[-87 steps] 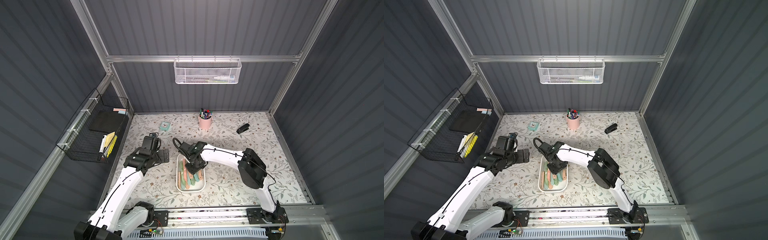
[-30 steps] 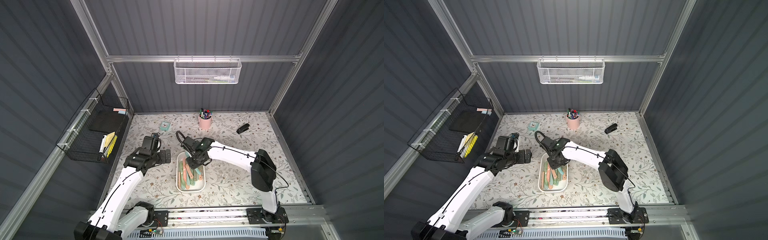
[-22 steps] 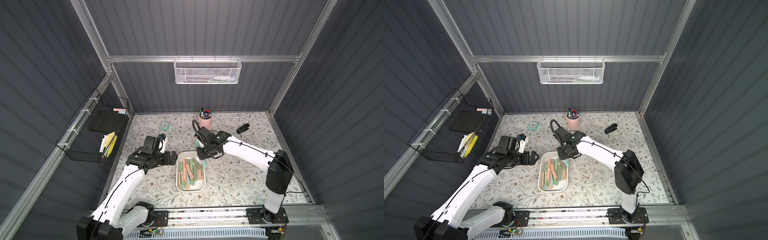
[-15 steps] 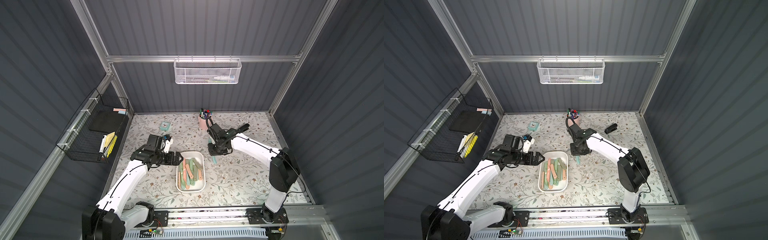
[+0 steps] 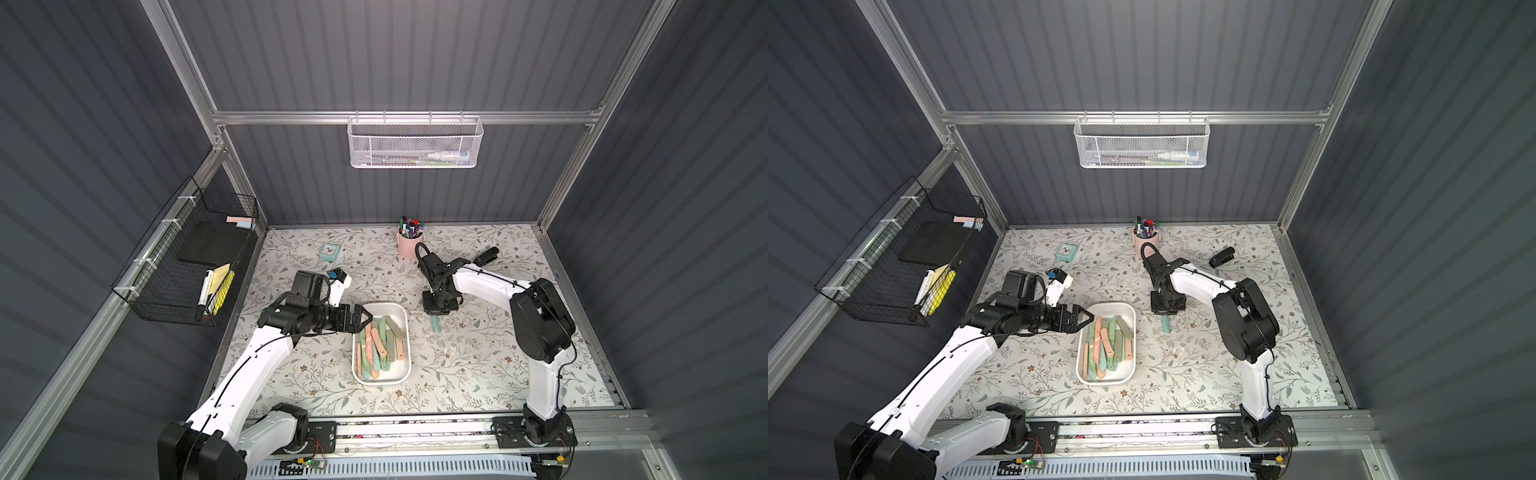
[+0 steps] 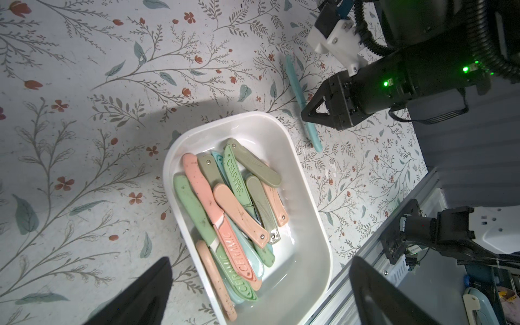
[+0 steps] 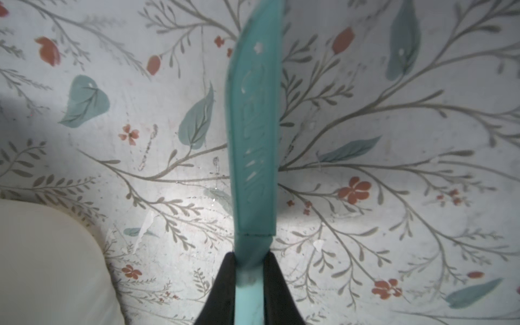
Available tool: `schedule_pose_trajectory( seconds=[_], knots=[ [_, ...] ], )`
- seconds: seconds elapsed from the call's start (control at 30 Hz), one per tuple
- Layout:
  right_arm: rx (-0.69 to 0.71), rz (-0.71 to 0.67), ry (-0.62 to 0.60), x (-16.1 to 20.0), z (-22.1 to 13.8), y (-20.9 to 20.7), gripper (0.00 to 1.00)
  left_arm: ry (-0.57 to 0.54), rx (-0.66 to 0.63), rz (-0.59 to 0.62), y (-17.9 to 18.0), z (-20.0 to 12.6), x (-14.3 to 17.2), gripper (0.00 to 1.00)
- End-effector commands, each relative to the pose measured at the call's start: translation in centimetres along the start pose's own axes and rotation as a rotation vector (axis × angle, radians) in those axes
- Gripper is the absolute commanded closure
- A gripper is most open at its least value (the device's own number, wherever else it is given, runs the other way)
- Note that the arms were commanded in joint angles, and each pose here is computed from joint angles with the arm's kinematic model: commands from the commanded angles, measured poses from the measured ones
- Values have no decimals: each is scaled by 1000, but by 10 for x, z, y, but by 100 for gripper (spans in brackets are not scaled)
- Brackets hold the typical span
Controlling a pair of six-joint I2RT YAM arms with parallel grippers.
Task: Take the fruit knife out of the storage box
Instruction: Place the fruit knife at the center of the board.
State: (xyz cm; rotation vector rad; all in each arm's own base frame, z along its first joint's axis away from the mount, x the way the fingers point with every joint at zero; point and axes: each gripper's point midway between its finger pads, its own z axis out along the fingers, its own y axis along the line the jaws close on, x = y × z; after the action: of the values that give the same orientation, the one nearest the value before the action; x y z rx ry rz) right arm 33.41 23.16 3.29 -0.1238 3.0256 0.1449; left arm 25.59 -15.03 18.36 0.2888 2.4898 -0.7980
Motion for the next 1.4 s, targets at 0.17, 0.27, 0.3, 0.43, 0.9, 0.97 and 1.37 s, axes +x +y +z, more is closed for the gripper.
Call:
schedule_pose_trajectory(
  seconds=[0.17, 0.27, 0.3, 0.43, 0.9, 0.97, 1.37],
  knots=[
    [11, 9, 3, -5, 4, -1, 86, -10, 8, 35, -4, -2, 1, 1],
    [10, 16, 8, -3, 6, -3, 86, -11, 4, 33, -3, -2, 1, 1],
    [10, 13, 10, -3, 7, -3, 86, -11, 4, 34, -3, -2, 1, 0],
    [8, 13, 12, -2, 8, -3, 84, -11, 0, 32, -2, -2, 1, 1],
    [5, 10, 14, 0, 8, -4, 79, -10, -12, 27, 1, 0, 1, 1],
    [7, 10, 14, 0, 6, -4, 77, -10, -18, 26, 2, 0, 2, 1],
    [-18, 11, -20, -3, -17, -1, 62, -22, -39, 31, 5, -2, 0, 1]
  ],
)
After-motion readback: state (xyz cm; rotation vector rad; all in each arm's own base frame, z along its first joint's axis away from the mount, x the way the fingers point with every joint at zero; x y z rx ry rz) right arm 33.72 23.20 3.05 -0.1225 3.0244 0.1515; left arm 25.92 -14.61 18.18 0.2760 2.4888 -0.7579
